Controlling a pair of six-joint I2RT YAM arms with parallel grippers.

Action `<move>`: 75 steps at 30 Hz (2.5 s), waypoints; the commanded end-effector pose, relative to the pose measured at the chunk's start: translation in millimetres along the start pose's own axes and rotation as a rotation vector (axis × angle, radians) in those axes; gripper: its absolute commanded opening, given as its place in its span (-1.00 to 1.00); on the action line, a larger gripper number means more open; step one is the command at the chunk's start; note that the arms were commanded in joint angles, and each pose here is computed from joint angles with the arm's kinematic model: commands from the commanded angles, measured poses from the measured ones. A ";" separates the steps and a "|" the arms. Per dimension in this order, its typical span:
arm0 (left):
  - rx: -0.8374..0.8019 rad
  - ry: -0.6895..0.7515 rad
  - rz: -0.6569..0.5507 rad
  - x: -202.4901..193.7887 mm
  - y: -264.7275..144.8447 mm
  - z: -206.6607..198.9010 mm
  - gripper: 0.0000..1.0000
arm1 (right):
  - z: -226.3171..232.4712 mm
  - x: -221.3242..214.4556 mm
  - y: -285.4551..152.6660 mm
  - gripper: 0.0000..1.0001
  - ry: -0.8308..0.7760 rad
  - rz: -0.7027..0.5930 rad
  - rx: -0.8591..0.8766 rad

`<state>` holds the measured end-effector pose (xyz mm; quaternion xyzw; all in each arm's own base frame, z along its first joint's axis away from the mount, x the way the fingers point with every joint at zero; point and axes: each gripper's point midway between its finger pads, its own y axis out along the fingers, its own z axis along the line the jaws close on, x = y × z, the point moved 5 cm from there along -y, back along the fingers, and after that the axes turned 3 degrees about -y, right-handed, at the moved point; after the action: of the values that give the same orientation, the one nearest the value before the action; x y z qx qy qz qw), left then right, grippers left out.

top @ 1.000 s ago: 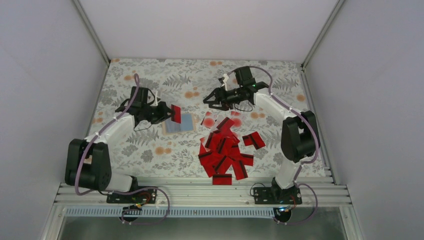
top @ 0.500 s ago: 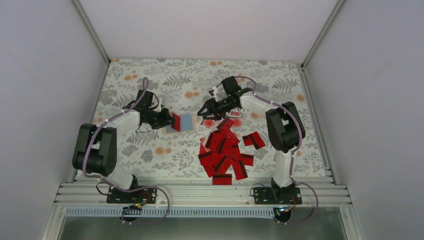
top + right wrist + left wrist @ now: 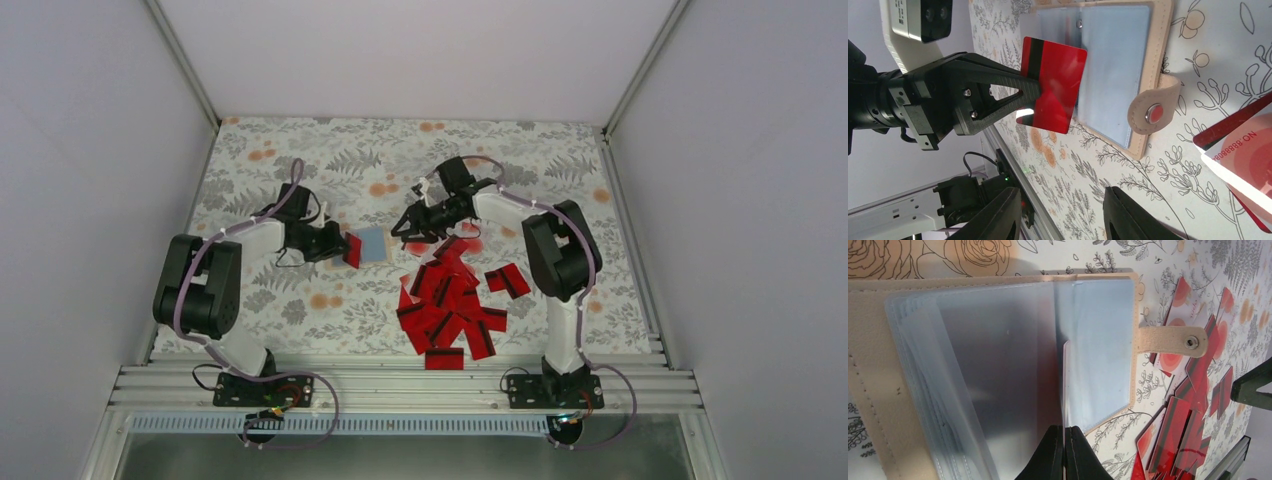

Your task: Put the credit cards into the card holder

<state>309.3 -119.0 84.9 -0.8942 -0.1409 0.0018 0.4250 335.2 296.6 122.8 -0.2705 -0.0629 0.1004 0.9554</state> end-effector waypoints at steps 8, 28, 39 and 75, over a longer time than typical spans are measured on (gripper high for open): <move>-0.017 0.017 0.001 7.2 7.6 2.3 -0.95 | -13.0 -0.4 22.3 -0.17 -0.025 0.032 0.002; -0.113 0.026 -0.037 20.2 9.3 -10.3 -0.95 | -48.5 -10.8 44.3 -0.22 0.019 0.095 -0.017; -0.128 0.036 -0.038 21.3 14.2 -7.6 -0.95 | -55.3 -11.5 49.7 -0.24 0.028 0.114 -0.011; -0.224 0.051 -0.060 9.6 27.6 0.1 -0.95 | -65.3 -9.9 59.0 -0.52 0.049 0.143 0.005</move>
<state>329.4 -133.0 67.7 -0.9270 -0.1504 -0.0570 0.3388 328.6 308.1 49.6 -0.2582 -0.0232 0.1566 0.9530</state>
